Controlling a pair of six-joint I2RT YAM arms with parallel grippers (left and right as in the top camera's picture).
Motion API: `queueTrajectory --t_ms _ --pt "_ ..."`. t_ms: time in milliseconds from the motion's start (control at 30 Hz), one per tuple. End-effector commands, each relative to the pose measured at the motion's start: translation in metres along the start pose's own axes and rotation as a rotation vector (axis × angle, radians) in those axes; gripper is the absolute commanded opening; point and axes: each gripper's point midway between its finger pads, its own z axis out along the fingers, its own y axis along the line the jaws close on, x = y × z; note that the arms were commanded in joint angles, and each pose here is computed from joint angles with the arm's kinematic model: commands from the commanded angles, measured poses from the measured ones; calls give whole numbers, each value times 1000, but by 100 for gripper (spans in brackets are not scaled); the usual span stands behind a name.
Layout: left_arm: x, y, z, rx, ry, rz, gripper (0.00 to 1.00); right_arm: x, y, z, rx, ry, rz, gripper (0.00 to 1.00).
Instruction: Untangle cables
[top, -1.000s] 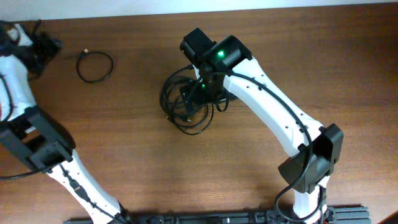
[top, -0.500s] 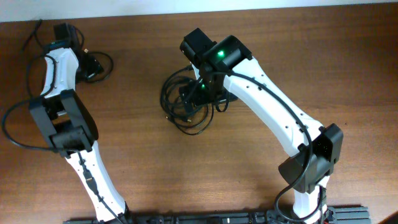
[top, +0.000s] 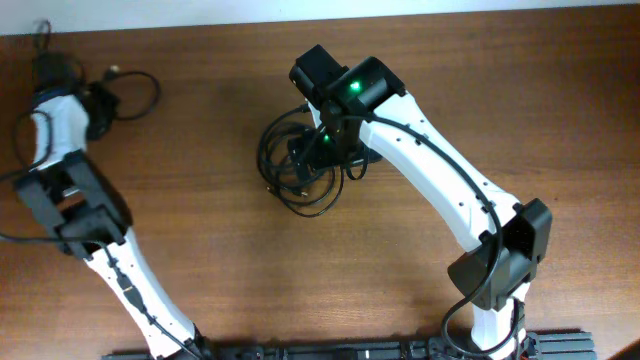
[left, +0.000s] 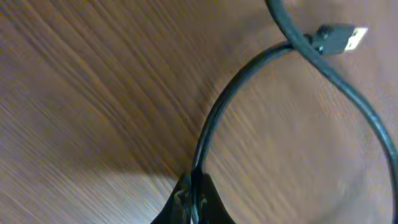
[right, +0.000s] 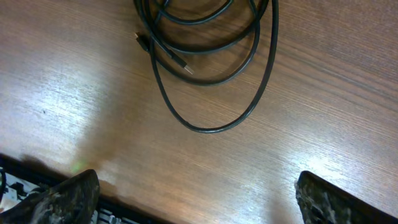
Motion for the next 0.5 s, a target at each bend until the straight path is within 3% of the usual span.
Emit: queueTrajectory --t_ms 0,67,100,167,200,300,367,467 --pt "-58 -4 -26 146 -100 -64 0 1 2 -3 -9 -8 -5 98" --pt "-78 -18 -40 200 -161 0 0 0 2 -3 -11 -12 -6 98" --pt "-85 -26 -47 214 -184 34 10 -1 3 -3 -11 -13 -6 98" --pt "-83 -42 -53 247 -185 83 17 -1 3 -3 -12 -16 -7 98" --pt "-77 -45 -51 244 -168 87 43 -2 3 -3 -13 -17 -7 98" --pt "-63 -66 -52 294 -136 172 44 -1 3 -3 -12 -15 -7 98" --pt "-59 -92 -69 387 -125 204 38 -1 -3 -3 17 -18 -8 98" --pt "-45 -140 -124 465 -141 331 46 -9 -49 -9 144 -38 59 98"
